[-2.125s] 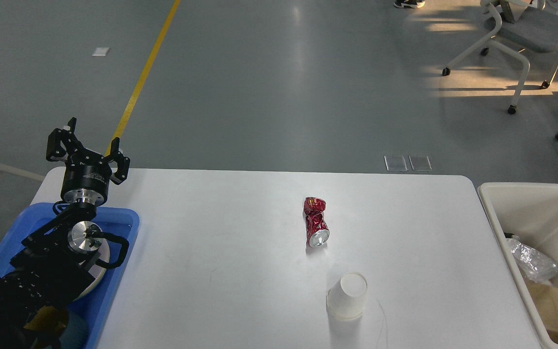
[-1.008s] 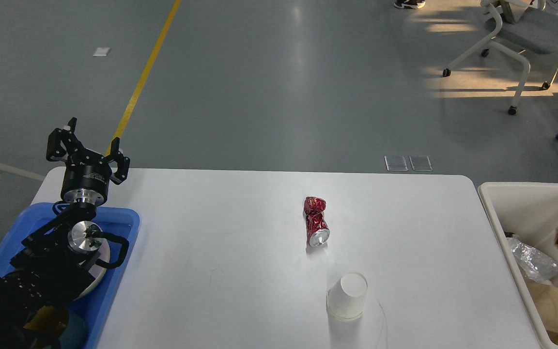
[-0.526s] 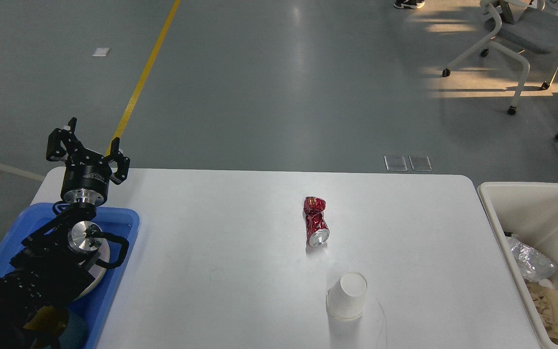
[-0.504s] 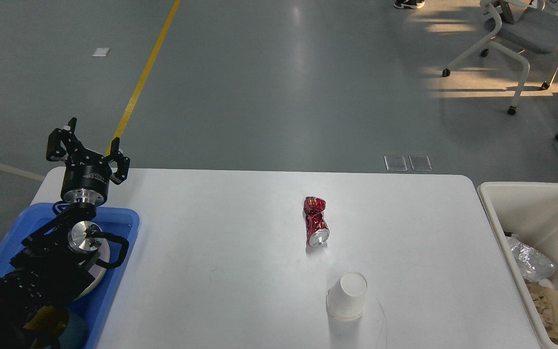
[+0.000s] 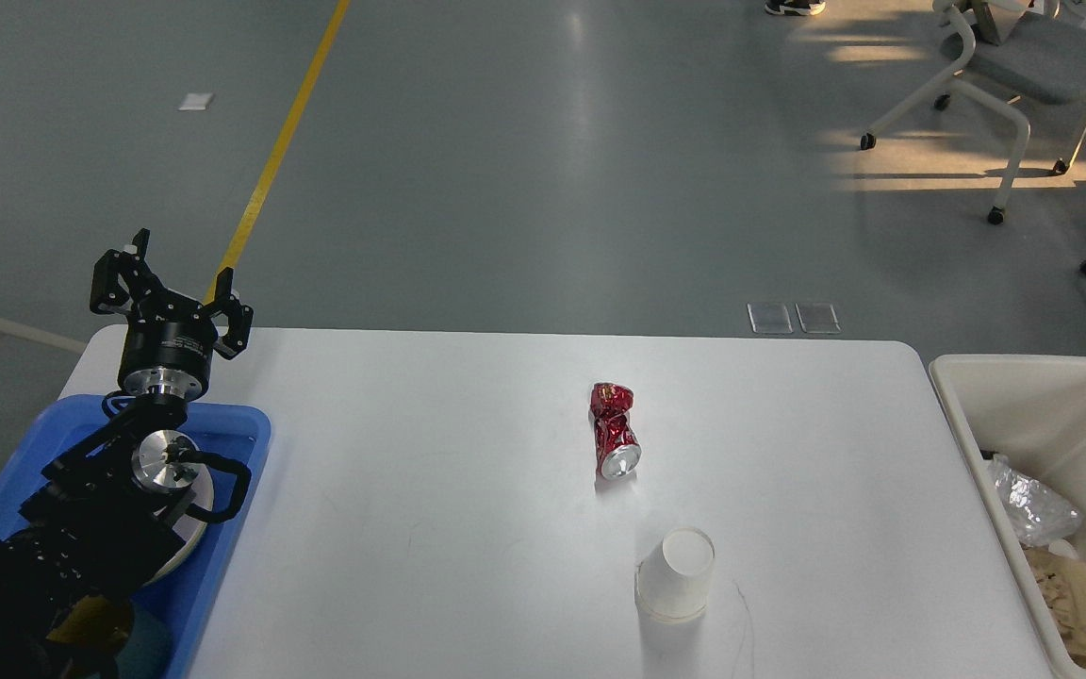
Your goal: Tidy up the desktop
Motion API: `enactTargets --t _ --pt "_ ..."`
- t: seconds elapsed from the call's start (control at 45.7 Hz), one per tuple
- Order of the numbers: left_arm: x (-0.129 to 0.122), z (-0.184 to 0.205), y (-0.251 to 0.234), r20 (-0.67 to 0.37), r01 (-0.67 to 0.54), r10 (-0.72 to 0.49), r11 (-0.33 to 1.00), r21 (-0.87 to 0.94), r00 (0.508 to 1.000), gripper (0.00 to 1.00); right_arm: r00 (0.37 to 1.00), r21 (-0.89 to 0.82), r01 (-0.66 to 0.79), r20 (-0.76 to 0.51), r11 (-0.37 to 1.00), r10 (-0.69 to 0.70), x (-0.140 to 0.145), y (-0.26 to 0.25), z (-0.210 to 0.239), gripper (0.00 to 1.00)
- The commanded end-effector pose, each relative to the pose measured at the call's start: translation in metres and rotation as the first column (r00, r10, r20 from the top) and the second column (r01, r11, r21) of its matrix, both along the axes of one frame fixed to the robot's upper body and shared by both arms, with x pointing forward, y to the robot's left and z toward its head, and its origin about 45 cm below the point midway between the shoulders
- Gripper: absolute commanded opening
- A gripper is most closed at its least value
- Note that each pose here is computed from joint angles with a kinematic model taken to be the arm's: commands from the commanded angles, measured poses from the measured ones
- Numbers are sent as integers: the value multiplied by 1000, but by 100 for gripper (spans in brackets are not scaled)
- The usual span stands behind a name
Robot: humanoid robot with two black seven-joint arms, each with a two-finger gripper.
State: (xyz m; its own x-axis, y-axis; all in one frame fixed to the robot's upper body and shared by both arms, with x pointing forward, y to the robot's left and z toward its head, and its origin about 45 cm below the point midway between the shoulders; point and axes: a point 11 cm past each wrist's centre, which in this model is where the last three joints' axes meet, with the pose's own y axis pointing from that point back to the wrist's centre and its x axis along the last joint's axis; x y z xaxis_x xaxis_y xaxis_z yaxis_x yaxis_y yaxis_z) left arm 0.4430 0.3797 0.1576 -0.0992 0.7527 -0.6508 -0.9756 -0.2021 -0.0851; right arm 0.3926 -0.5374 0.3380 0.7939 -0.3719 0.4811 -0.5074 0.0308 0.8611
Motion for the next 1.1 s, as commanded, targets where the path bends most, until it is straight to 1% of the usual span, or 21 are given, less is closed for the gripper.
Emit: enactTargets --t 0.0,0.131,0.197,0.307,0.438,0.613,0.723,0.745,0.767,0.92,1.073 --pt "0 0 0 0 0 0 1000 1 1000 97 994 -25 -108 17 994 109 30 43 36 100" --pt "0 0 0 -1 1 -1 1000 2 1000 96 967 -61 -240 77 969 245 66 106 73 100" --pt "0 0 0 -1 0 0 1000 0 1000 96 943 -87 -317 83 945 324 81 145 84 100" --pt "0 0 0 1 0 0 1000 -1 1000 96 890 -130 -441 65 888 451 97 212 91 100" --pt "0 0 0 1 0 0 1000 -1 1000 96 800 -175 -588 18 790 599 104 300 88 100" --pt "0 0 0 -1 0 0 1000 0 1000 96 679 -188 -726 -42 662 733 95 394 66 100" --pt "0 0 0 0 -1 1 1000 0 1000 97 631 -169 -770 -63 615 773 88 424 49 100" --pt "0 0 0 0 1 -1 1000 0 1000 96 610 -150 -788 -69 597 789 83 437 39 100" --pt "0 0 0 0 1 -1 1000 0 1000 97 602 -141 -795 -67 590 796 82 442 35 100" --pt "0 0 0 0 1 -1 1000 0 1000 97 581 -65 -814 -73 577 811 74 448 -14 100" --pt "0 0 0 0 0 0 1000 1 1000 97 583 -18 -812 -80 583 809 68 440 -54 100"
